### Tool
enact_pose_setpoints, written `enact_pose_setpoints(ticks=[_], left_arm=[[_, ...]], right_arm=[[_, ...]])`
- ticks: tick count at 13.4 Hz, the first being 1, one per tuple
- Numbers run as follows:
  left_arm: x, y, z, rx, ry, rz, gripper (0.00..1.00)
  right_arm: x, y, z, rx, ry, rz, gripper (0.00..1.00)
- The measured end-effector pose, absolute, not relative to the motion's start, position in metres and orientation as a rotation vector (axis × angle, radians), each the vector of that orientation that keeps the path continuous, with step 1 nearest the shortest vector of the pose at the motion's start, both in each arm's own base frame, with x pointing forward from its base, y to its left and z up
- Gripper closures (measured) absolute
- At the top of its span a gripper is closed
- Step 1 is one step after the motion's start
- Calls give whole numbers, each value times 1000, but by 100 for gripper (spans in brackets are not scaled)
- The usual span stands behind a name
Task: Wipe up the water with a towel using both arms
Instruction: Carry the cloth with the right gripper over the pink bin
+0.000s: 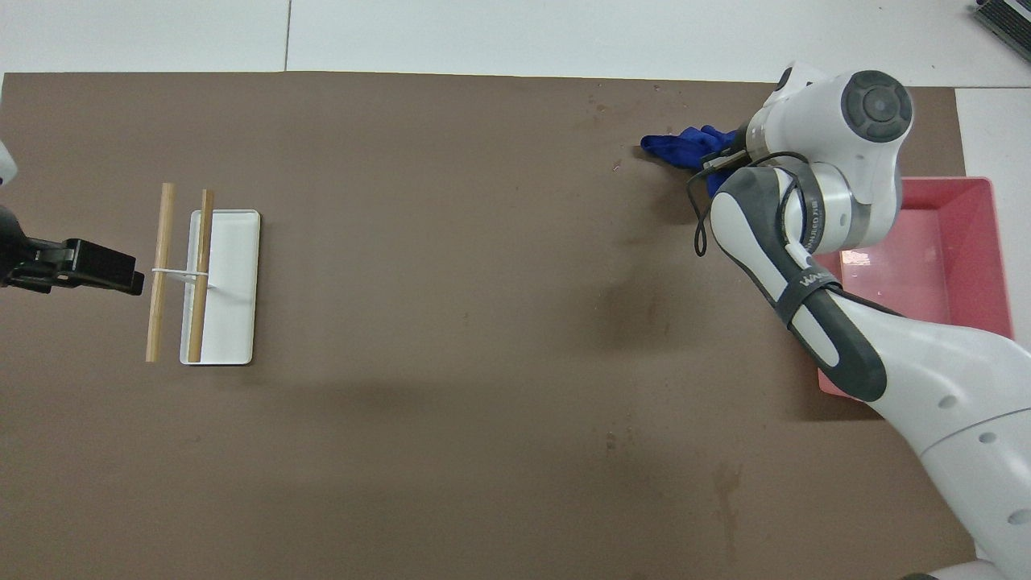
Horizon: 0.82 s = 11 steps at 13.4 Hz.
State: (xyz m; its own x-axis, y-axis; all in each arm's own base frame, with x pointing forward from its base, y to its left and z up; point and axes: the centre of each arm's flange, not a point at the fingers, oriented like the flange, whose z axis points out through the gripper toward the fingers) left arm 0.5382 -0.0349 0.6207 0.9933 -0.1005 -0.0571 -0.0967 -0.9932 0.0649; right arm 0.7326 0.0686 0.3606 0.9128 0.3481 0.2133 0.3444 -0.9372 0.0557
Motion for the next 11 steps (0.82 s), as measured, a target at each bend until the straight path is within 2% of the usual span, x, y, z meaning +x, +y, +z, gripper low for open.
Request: enact_pose_setpoints(ticks=[3,6,9,11], left_arm=[[538,-35,621,3074,-152,-92,0],[538,-35,621,3074,-152,-92,0],[538,-35,621,3074,-152,-92,0],[538,-35,621,3074,-152,-92,0]], right_arm=[[707,63,441,3054,590,222,78],[677,17,507,3012,696,138,78],[651,-50,540,2973,777,54,78],[642,-83,533,2973,800,17,78]])
